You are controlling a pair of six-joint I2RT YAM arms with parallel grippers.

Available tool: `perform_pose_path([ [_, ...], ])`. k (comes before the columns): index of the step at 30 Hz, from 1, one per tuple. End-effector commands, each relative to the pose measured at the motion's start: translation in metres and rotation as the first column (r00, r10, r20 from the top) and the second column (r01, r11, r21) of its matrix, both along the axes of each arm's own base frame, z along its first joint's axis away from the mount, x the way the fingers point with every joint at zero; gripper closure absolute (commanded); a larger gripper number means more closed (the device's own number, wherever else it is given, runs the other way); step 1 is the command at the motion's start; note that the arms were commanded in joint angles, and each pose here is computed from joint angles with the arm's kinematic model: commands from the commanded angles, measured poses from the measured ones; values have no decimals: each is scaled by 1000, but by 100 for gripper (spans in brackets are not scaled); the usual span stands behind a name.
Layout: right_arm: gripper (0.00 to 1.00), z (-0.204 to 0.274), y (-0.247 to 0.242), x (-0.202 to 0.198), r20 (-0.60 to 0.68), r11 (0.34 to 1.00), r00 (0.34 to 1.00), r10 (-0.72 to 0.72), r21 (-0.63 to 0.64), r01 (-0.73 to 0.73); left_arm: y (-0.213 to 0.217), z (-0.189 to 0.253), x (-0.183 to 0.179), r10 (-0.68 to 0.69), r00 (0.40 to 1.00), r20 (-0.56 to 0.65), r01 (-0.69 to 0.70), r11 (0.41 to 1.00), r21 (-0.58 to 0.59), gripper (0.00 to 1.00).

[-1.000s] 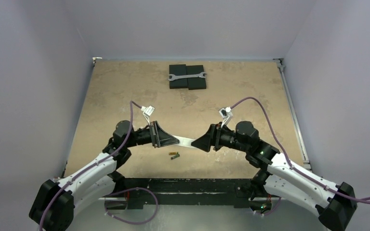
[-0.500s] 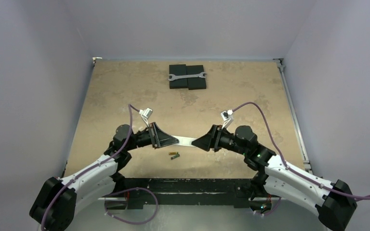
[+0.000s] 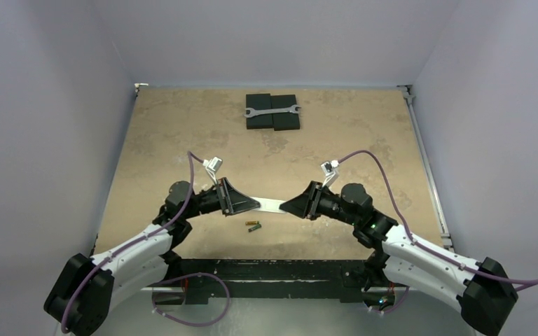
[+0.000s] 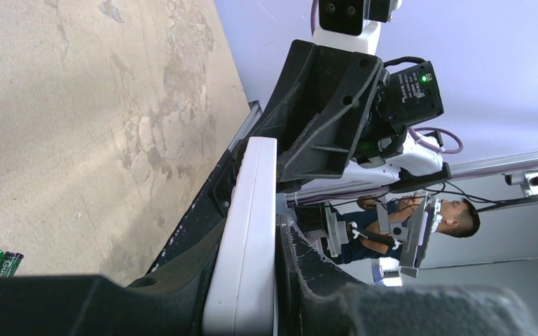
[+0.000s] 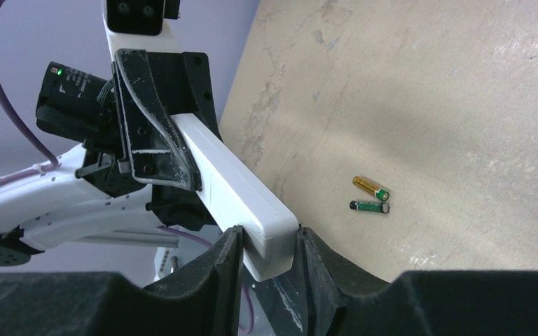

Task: Load the batteries into the remote control

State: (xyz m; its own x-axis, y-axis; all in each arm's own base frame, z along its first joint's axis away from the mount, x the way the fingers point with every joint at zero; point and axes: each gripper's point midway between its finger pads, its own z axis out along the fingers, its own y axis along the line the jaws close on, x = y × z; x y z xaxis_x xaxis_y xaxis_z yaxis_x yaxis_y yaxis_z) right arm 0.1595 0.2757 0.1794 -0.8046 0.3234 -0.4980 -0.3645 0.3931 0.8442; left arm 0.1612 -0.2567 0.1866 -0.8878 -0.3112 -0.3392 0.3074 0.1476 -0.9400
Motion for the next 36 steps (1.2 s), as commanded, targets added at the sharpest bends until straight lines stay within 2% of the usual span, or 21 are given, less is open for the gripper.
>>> perform_pose_path([
  [1,67,15,3,0,32,998,999,6,61,-8,-2,11,-1,-8,999,46,10,999,-39,100],
  [4,77,15,3,0,31,998,1000,5,66,-7,-2,11,-2,-12,999,45,14,999,-42,100],
  [8,96,14,1,-1,29,997,1000,-2,73,0,-1,9,-2,-8,999,38,9,999,-42,100],
  [10,100,13,-1,-2,25,997,1000,-9,80,7,-1,10,-1,-4,999,35,5,999,-47,100],
  [24,100,9,-8,-6,18,995,999,-30,96,28,-1,6,1,13,1000,19,-12,999,-53,100],
  [36,100,4,-14,-7,32,997,999,-40,60,38,-3,3,3,6,1000,16,-5,999,-43,100],
])
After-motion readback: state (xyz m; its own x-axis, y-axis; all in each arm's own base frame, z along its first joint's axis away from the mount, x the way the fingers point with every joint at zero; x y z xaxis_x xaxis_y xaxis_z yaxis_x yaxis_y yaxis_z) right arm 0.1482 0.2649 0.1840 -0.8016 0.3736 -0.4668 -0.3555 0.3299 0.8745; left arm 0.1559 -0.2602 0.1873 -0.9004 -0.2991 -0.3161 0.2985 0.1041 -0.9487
